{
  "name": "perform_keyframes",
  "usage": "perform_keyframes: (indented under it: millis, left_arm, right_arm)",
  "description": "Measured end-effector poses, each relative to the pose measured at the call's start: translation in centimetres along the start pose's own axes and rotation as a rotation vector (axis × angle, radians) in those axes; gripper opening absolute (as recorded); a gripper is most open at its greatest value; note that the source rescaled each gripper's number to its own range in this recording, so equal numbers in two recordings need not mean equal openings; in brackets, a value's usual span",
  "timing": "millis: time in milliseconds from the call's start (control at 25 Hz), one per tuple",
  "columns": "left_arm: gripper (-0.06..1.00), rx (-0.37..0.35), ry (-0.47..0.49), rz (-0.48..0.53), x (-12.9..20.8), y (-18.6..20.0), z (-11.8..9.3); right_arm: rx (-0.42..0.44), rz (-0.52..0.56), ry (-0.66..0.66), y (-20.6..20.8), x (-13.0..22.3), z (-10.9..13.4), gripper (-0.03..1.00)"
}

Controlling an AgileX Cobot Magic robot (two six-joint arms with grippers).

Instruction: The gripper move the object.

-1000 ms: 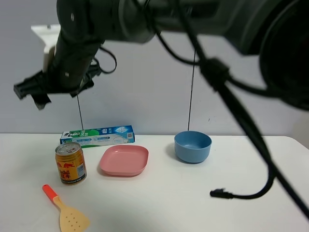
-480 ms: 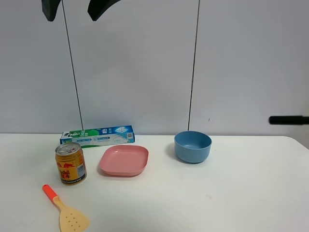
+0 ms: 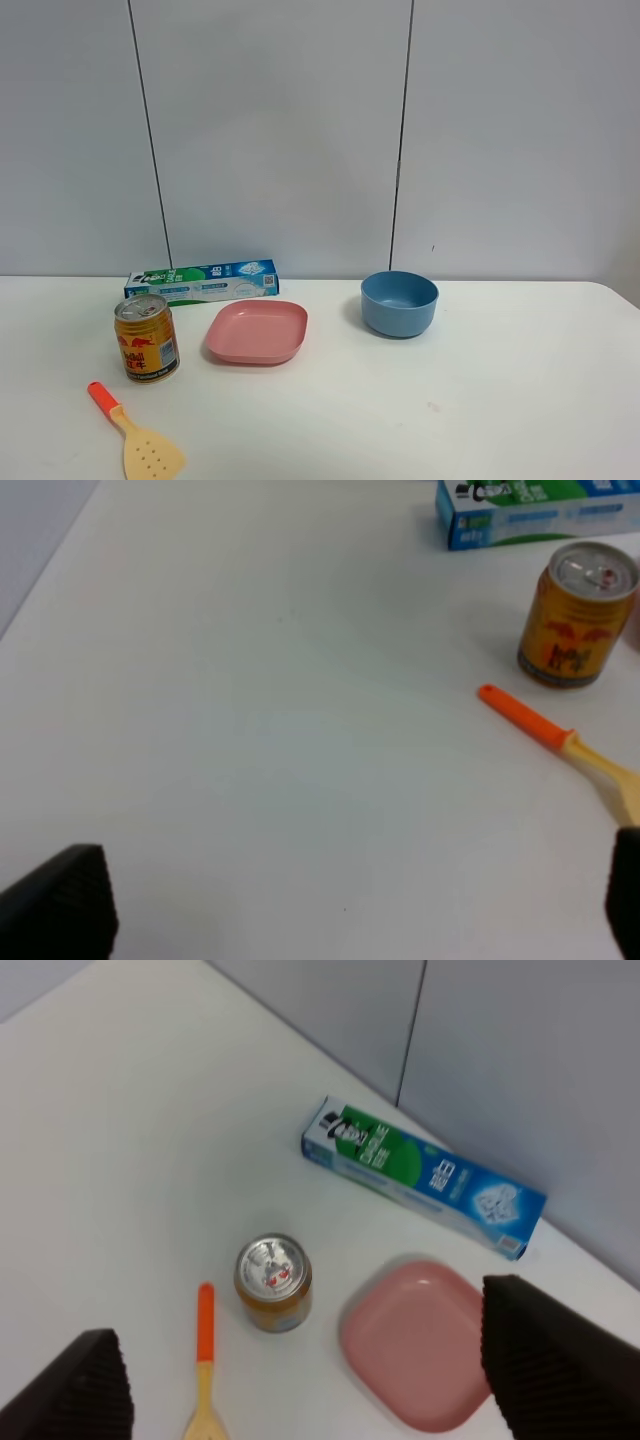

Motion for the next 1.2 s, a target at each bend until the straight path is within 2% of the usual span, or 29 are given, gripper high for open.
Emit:
perform_keyframes:
  millis: [120,280,440,840,1200]
  left_arm:
    - [1.0,-0.001,-0.001,0.0,0.0,0.0,0.0]
    - [1.0,-0.001,-0.001,0.0,0.0,0.0,0.0]
    - [1.0,-0.001,-0.001,0.0,0.0,0.0,0.0]
    - [1.0,-0.001,-0.001,0.0,0.0,0.0,0.0]
    - [1.0,-0.001,-0.001,0.0,0.0,0.0,0.0]
  right_arm:
    - [0.05,-0.011,0.014,1.2,-0.2,-0.8,0.21]
    - [0.188,-0.012,0.058,3.1,-0.2,-3.0,0.21]
    - [0.32,-0.041,0.071,6.6,-0.5,-5.1,0.21]
    - [0.432,-0.207,0.004,17.2,-0.9,-7.0,0.21]
    - [0.662,-0.305,-0.074,26.9,1.2,-10.4,0.21]
Point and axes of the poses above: a point on each arm's last joint axis where the gripper is mounted, y pointing back along that axis away from the gripper, z along the wrist's bending axis when the last joint is at zero, x = y × z, the point moved 6 cm from there along -y, pointing out along that axis toward the gripper, and after that the axes turned 12 degrees about y, right-handed, at the moved point
